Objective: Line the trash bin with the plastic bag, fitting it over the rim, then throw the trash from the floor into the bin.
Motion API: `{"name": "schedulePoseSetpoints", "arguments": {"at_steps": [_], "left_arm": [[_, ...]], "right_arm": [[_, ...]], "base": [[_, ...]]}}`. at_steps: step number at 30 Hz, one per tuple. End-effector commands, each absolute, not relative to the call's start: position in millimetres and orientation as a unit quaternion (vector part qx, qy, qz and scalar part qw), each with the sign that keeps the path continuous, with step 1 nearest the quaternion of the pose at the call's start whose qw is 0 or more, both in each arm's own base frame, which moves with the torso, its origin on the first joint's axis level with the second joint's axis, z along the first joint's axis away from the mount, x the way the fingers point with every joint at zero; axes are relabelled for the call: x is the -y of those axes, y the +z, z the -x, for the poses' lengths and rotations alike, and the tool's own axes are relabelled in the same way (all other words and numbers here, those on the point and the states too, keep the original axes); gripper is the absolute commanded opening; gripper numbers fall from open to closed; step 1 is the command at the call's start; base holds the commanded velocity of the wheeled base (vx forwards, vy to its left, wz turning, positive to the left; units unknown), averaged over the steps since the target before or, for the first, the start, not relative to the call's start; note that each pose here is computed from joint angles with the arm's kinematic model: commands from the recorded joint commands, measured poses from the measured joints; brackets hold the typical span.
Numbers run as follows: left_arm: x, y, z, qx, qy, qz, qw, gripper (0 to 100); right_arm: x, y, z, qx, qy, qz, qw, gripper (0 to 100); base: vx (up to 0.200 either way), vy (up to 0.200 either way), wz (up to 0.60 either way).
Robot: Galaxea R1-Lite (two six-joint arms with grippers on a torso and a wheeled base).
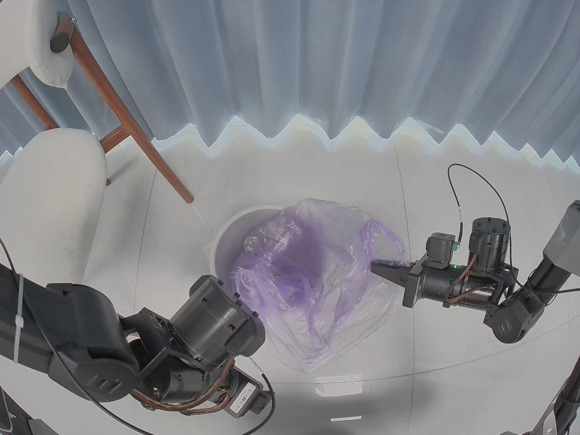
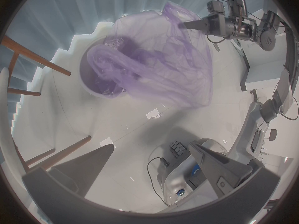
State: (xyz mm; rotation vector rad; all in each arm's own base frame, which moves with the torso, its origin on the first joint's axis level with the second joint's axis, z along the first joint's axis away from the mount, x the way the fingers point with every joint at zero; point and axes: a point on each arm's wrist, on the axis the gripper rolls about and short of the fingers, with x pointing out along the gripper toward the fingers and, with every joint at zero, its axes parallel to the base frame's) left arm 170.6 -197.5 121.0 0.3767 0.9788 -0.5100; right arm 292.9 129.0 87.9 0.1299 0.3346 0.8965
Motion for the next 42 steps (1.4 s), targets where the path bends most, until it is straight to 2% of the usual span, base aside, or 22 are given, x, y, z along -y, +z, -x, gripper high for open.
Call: {"name": "schedulePoseSetpoints", "arguments": {"at_steps": [1,2,5,8,12,15,21,24,29,33,42], "left_arm": [[202.4,138.9,-171.2,-0.431,-0.248,-0.162,0.852,100],[202.4,138.9,-171.2,-0.431,-0.248,-0.162,0.852,100],[207.2,190.1,-180.1,-0.356,-0.263,-0.105,0.890,100],[200.5,221.1,-205.4,-0.311,-0.240,-0.066,0.917,100],[215.0,245.9,-225.6,-0.258,-0.266,-0.022,0.929,100],[227.8,241.4,-228.6,-0.251,-0.308,-0.013,0.917,100],[258.7,190.9,-223.7,-0.280,-0.393,-0.056,0.874,100],[269.7,168.1,-223.0,-0.285,-0.408,-0.072,0.864,100],[271.2,141.6,-226.6,-0.303,-0.404,-0.103,0.857,100],[267.7,131.1,-234.2,-0.315,-0.374,-0.111,0.866,100],[261.3,134.2,-249.5,-0.310,-0.352,-0.100,0.878,100]], "right_arm": [[-128.7,85.5,-299.3,-0.154,0.423,-0.063,0.891,0],[-128.7,85.5,-299.3,-0.154,0.423,-0.063,0.891,0],[-127.8,86.1,-297.1,-0.154,0.423,-0.062,0.891,0],[-126.8,84.4,-294.5,-0.154,0.423,-0.061,0.891,0],[-123.8,77.8,-288.1,-0.154,0.423,-0.061,0.891,0],[-123.1,75.4,-284.8,-0.153,0.424,-0.060,0.891,0],[-123.0,75.8,-284.8,-0.150,0.423,-0.060,0.892,0],[-124.0,76.6,-285.4,-0.147,0.419,-0.059,0.894,0],[-125.0,78.3,-287.0,-0.143,0.417,-0.058,0.896,0],[-126.4,78.1,-286.3,-0.143,0.411,-0.057,0.899,0],[-127.0,77.9,-286.5,-0.143,0.412,-0.057,0.898,0]], "base": [[0.000,0.000,0.00],[0.000,0.000,0.00],[0.000,0.000,0.00],[0.000,0.000,0.00],[0.000,0.000,0.00],[0.000,0.000,0.00],[0.000,0.000,0.00],[0.000,0.000,0.00],[0.000,0.000,0.00],[0.000,0.000,0.00],[0.000,0.000,0.00]]}}
